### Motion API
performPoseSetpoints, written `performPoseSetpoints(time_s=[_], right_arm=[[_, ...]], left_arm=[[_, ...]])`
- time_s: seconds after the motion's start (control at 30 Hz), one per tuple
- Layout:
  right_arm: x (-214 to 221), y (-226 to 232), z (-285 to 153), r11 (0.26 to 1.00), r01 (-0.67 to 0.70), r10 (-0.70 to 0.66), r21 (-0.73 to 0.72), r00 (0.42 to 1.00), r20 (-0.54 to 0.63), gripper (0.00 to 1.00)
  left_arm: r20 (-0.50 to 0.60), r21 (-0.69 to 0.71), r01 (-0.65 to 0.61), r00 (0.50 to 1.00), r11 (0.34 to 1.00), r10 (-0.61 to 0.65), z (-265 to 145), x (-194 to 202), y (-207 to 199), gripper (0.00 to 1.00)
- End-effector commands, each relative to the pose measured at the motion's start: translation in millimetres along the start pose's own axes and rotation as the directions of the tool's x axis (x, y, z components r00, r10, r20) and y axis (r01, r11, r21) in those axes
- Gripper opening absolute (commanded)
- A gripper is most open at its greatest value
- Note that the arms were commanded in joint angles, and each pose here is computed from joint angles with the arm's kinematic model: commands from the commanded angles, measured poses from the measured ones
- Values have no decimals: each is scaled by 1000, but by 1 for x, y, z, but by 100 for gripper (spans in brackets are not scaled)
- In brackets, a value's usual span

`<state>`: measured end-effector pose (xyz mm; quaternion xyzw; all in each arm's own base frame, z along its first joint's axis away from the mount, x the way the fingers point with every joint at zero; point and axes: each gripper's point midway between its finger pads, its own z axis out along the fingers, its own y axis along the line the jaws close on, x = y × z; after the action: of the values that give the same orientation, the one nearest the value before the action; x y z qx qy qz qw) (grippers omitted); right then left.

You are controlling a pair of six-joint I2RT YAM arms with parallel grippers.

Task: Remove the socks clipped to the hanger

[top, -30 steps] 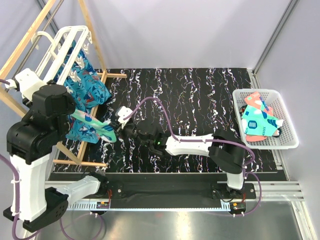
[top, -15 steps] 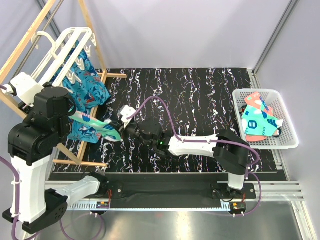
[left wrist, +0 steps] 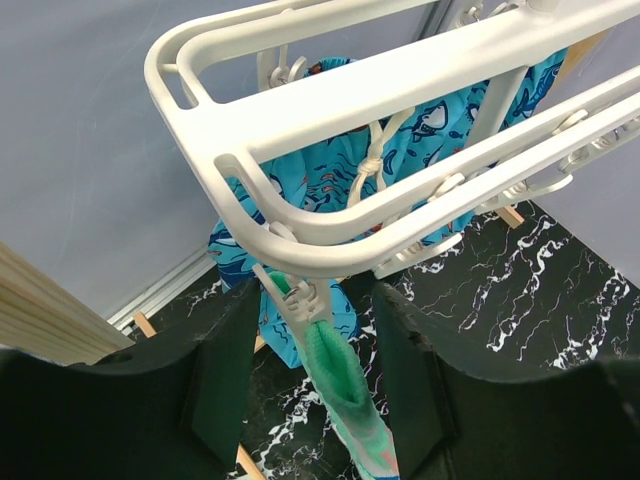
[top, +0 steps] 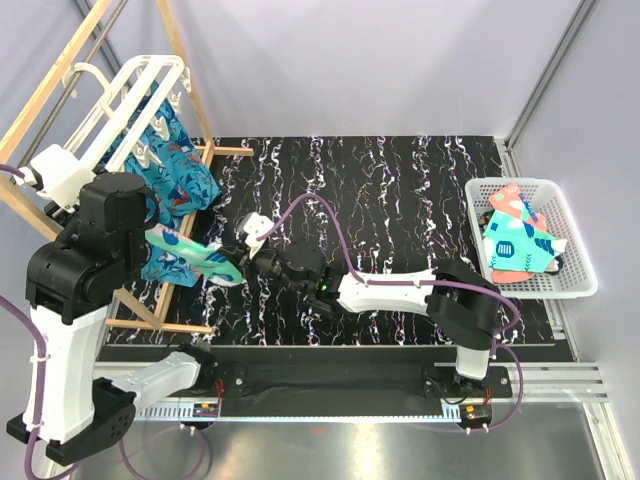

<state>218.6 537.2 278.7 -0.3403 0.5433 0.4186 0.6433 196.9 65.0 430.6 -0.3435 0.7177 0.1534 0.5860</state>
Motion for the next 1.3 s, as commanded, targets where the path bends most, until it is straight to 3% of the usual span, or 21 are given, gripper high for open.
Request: performPoseSetpoints(time_s=[0.0, 0.37, 0.63, 0.73, 0.87, 0.97, 1.27], right_arm=[[-47, 0, -3, 1000, -7, 7, -3, 991, 136, 0], [-51, 0, -8, 1000, -6, 7, -5, 987, 163, 0], [-52, 1, -9, 1000, -5, 6, -9, 986, 165, 0], [-52, 1, -9, 1000, -5, 6, -9, 986, 166, 0], [-52, 1, -9, 1000, -4, 6, -12, 986, 166, 0], [-53, 1, -9, 1000, -4, 6, -12, 986, 166, 0], [-51, -8, -11, 999, 7, -13, 33, 986, 165, 0]], left_arm=[[54, -24, 66, 996, 998, -64, 1, -13, 4, 54], [53, -40, 50, 997, 998, -48, 3, -15, 4, 59], [63, -33, 55, 997, 998, -53, 3, -18, 4, 50], [59, -30, 50, 997, 998, -49, 4, -17, 2, 42], [55, -14, 51, 997, 999, -50, 4, -16, -1, 15], [54, -3, 55, 997, 998, -55, 4, -16, -4, 2], [47, 5, 54, 997, 999, -54, 6, -15, -8, 0]])
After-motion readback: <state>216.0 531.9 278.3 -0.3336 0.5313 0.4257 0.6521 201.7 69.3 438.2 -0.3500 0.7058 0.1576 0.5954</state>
